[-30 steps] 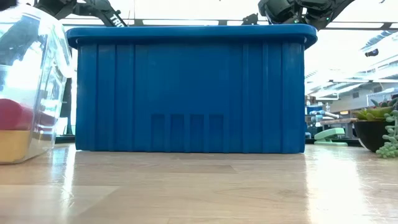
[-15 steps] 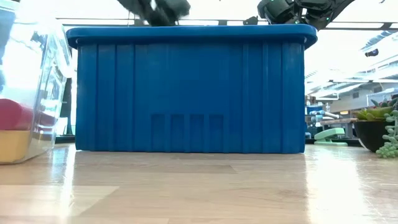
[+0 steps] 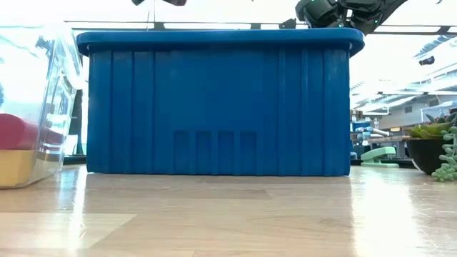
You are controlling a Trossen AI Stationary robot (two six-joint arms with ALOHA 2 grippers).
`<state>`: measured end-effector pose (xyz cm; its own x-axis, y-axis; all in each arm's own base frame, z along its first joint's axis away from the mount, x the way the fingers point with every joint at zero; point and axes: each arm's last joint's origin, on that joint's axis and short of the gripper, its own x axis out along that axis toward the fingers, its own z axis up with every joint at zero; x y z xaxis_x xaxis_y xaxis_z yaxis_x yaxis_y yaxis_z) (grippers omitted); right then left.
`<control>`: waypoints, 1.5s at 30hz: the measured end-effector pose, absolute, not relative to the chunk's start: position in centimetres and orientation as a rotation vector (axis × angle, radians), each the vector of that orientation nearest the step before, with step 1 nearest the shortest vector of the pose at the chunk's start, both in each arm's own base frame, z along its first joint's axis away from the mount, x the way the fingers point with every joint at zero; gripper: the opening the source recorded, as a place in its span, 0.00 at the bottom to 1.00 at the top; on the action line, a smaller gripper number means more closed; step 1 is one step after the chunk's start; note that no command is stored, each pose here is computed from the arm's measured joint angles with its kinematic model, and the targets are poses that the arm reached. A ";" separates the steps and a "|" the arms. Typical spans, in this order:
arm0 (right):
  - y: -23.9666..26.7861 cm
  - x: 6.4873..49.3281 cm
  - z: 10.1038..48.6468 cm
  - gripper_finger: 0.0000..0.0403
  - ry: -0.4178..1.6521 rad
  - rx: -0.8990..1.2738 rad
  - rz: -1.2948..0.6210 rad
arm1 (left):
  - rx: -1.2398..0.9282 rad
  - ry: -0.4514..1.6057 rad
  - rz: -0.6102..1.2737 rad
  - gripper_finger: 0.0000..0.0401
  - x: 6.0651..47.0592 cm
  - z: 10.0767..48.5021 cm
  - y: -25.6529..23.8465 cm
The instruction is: Sort Items/Unsort Items
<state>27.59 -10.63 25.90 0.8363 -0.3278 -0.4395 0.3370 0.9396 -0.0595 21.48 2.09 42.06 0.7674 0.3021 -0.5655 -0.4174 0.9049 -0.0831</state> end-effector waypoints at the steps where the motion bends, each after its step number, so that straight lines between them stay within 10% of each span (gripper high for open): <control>1: -10.6 27.6 25.9 0.57 0.463 0.022 -0.352 | -0.226 0.615 0.378 0.35 21.1 41.8 1.5; 21: -10.6 27.5 25.6 0.57 0.494 0.031 -0.349 | -0.370 1.087 0.184 0.38 16.8 34.9 -8.4; 33: -10.6 27.4 25.6 0.57 0.495 0.043 -0.353 | -0.451 1.183 0.183 0.57 16.5 32.4 -9.6; 45: -10.6 27.5 25.7 0.57 0.477 0.046 -0.355 | -0.156 0.458 0.545 0.59 19.2 41.7 -5.0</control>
<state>27.51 -10.58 25.74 0.8285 -0.3238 -0.4569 0.3451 0.9378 -0.0388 19.20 -4.96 41.72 0.7580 0.4635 -0.4590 -0.5319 0.8465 -0.0236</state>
